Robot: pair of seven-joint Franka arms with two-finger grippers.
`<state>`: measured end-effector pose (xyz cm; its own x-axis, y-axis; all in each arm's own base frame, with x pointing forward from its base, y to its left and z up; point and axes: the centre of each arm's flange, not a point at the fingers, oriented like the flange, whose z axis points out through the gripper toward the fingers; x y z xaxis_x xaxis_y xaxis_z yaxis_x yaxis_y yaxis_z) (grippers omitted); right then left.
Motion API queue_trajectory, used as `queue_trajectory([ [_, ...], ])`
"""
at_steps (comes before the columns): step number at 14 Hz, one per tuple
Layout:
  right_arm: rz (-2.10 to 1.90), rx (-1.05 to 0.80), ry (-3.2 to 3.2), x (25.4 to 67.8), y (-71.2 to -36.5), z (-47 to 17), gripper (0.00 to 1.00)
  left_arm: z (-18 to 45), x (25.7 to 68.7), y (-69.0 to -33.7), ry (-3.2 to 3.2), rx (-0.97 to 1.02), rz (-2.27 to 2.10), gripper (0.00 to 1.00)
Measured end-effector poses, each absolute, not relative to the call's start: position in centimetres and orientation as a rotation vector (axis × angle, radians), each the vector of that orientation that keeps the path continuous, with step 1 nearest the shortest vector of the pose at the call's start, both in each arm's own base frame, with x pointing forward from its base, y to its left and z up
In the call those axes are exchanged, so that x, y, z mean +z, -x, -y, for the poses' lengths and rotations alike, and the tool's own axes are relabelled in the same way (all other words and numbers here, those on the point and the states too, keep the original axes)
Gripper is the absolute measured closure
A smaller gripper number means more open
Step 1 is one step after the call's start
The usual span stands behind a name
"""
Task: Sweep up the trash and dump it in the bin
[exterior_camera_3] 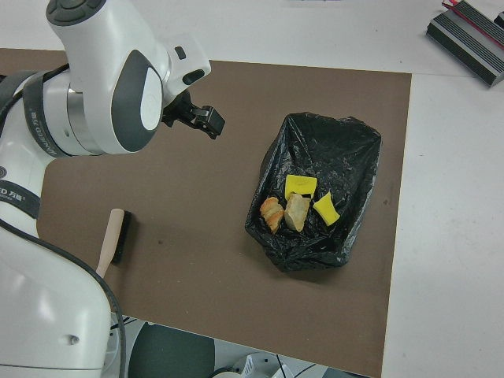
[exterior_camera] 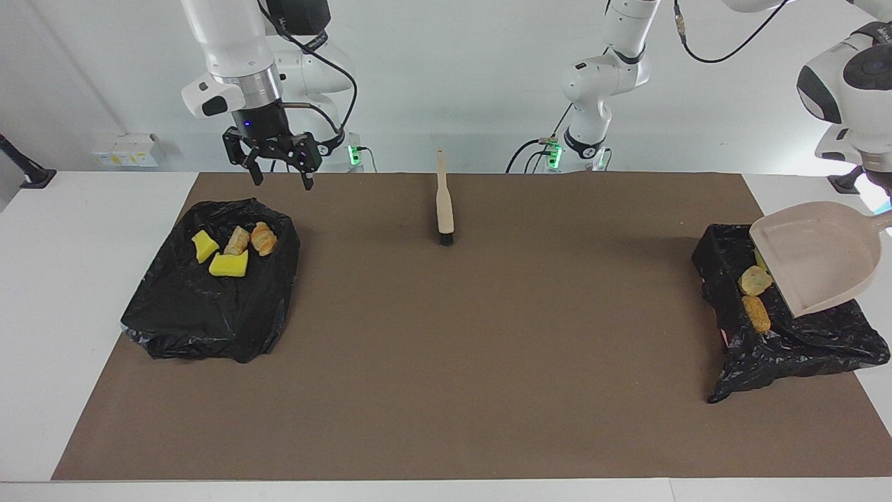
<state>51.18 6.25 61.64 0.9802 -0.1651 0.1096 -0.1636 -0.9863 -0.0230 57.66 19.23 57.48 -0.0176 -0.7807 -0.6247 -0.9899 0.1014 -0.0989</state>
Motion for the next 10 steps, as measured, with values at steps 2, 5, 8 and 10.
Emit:
queue_trajectory([
  [2, -0.248, -0.155, 3.118, 61.7, -51.2, -4.9, 0.0, -17.7, 57.0, -57.7, 1.829, 0.437, -1.865, 0.68],
  [5, -0.269, -0.097, 3.12, 62.5, -50.8, -2.0, 0.0, -14.5, 56.2, -57.8, 1.984, 0.375, -1.823, 0.68],
  [8, -0.252, -0.089, 3.118, 62.9, -50.8, 0.4, 0.0, -10.7, 55.3, -57.6, 2.206, 0.305, -1.712, 0.68],
  [10, -0.249, -0.082, 3.119, 62.7, -51.0, 0.5, 0.0, -6.6, 54.6, -57.5, 2.352, 0.285, -1.582, 0.68],
])
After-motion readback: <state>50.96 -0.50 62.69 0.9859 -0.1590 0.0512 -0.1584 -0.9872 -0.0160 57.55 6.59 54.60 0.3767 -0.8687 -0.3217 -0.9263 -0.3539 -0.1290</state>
